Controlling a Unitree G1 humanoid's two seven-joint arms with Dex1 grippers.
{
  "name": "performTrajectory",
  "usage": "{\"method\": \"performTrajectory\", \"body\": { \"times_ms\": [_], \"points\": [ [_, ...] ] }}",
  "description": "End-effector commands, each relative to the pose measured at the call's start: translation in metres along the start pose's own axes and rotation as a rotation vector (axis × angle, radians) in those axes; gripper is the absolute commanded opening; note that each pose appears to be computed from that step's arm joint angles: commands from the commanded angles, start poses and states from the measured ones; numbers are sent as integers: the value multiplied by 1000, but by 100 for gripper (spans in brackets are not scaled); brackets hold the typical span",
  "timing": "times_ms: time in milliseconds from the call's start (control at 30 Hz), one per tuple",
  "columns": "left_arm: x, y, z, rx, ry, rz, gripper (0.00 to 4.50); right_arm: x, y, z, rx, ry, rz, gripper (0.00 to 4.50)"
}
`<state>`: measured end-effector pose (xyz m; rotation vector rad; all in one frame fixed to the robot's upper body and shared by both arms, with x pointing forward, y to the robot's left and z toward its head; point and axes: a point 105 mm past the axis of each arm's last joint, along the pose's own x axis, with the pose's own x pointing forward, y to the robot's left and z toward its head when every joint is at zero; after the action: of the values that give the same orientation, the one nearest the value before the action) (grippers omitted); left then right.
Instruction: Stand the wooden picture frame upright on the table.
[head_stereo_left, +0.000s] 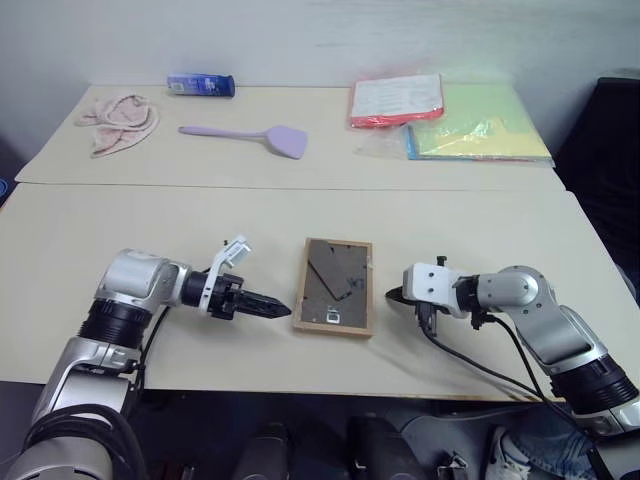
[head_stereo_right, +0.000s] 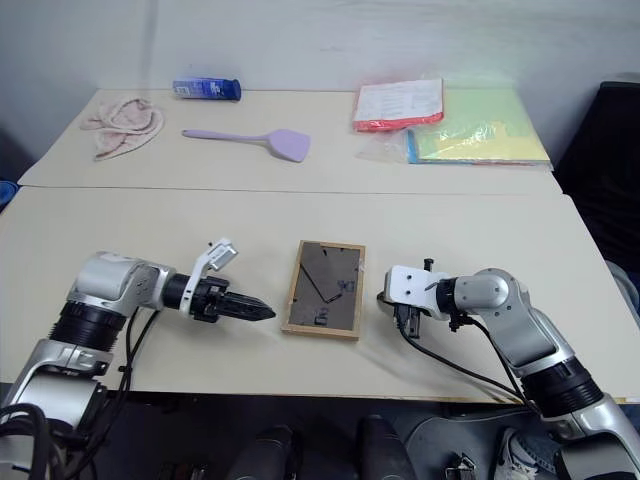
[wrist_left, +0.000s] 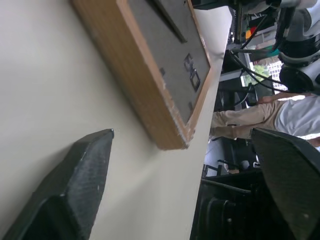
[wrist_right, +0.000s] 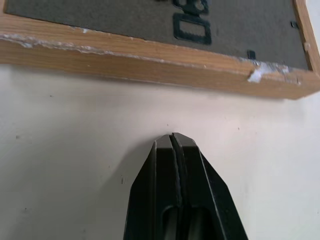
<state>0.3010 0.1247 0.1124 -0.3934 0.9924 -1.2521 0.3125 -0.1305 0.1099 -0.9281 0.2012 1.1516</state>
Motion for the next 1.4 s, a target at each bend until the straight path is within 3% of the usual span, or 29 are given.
{"method": "performTrajectory", "body": {
  "times_ms": [33,300,400,667,733,800,867,967,1067,1200,1367,1400],
  "points": [
    [23,13,-17,-88,79,39,449,14,18,12,-58,-32,77,0],
    [54,-2,2,-110,53,-33,449,19,20,12,-37,-38,61,0],
    [56,-4,11,-127,4,-49,399,17,22,9,-30,-32,60,0],
    [50,-13,18,-113,-32,-94,173,4,27,0,-18,-7,35,0],
    [44,-17,21,-99,-51,-112,135,-5,26,1,9,-14,19,0],
    [37,-22,27,-60,-84,-125,129,-20,22,5,63,-35,-3,0],
    [24,-38,42,26,-152,-180,129,-47,4,22,244,-131,-61,0],
    [15,-54,50,144,-175,-207,129,-76,-7,55,408,-280,-2,53],
    [16,-60,51,224,-166,-202,129,-89,-19,86,496,-393,47,147],
    [21,-65,51,302,-142,-212,129,-82,-41,112,576,-481,52,275],
    [26,-77,55,342,-136,-269,129,-63,-51,126,600,-485,69,445],
    [26,-79,56,354,-137,-279,129,-59,-49,128,586,-476,85,450]
  ]
}}
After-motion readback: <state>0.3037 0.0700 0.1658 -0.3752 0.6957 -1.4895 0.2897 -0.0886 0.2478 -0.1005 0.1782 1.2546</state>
